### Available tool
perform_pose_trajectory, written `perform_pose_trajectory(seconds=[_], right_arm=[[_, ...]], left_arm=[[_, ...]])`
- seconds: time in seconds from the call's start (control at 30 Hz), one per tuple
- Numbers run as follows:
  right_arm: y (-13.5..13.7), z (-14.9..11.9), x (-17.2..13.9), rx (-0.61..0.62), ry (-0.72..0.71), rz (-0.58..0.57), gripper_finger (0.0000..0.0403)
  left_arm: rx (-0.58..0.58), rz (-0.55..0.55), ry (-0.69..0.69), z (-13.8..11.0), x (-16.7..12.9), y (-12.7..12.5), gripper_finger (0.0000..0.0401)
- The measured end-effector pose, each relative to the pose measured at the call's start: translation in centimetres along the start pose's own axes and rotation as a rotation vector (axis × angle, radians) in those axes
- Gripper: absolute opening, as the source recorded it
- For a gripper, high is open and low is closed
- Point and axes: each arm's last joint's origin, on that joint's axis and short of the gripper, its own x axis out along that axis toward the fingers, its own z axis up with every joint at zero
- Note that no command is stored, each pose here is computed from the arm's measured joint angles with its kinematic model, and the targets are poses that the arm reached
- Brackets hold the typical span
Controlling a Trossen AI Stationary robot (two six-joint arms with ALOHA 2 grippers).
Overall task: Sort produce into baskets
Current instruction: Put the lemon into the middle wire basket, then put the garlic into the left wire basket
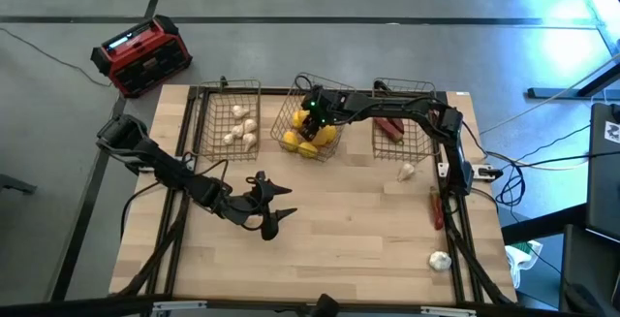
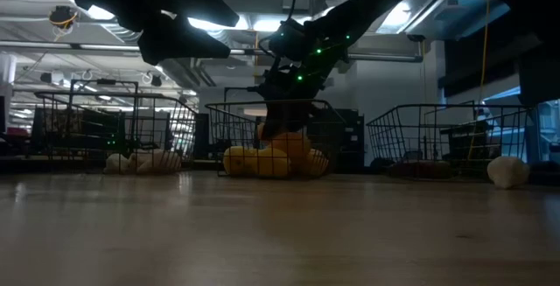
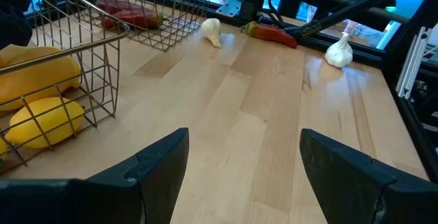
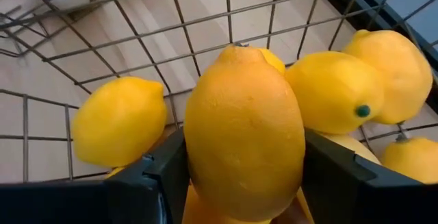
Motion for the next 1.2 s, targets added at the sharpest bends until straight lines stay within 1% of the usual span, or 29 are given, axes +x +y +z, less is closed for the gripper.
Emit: perform_pose_trajectory(seconds=[0.27,0.33,0.47,0.57,0.63,0.73,0.8,0.9,1.03,1.13,1.2], right_arm=[[-0.1,-0.1,0.0,-0.007,0.014,-0.012,0.0222],[-0.1,-0.2,0.0,-0.008,0.015,-0.012,0.0236],[-0.2,-0.7,0.5,-0.009,0.048,-0.026,0.0285],[-0.1,-0.4,0.4,-0.008,0.023,-0.025,0.0316],[-0.1,-0.3,0.4,-0.008,0.018,-0.025,0.0326],[0.0,0.0,-0.1,-0.014,-0.005,-0.023,0.0329],[0.2,0.7,-1.2,-0.029,-0.042,-0.015,0.0325],[0.9,2.1,-3.7,-0.07,-0.075,-0.003,0.0317],[2.5,3.5,-8.3,-0.156,-0.096,0.021,0.0309],[4.0,3.8,-11.9,-0.209,-0.089,0.047,0.0306],[5.2,3.5,-14.1,-0.248,-0.078,0.068,0.0305]], left_arm=[[0.0,0.0,0.0,0.0,0.0,0.0,0.0276],[0.0,0.0,0.0,0.0,0.0,0.0,0.0276],[0.0,-0.001,0.0,0.0,0.0,0.0,0.0276],[0.0,-0.001,0.0,0.0,0.0,0.0,0.0276],[0.0,0.0,0.0,0.0,0.0,0.0,0.0276],[-0.006,-0.001,0.0,0.0,0.0,0.0,0.0276],[-0.01,-0.001,0.0,0.0,0.0,0.0,0.0276],[-0.016,0.0,0.0,0.0,0.0,0.0,0.0276],[-0.02,-0.001,-0.001,0.0,0.0,0.0,0.0276],[-0.023,-0.001,0.0,0.0,0.0,0.0,0.0276],[-0.026,-0.001,0.0,0.0,0.0,0.0,0.0276]])
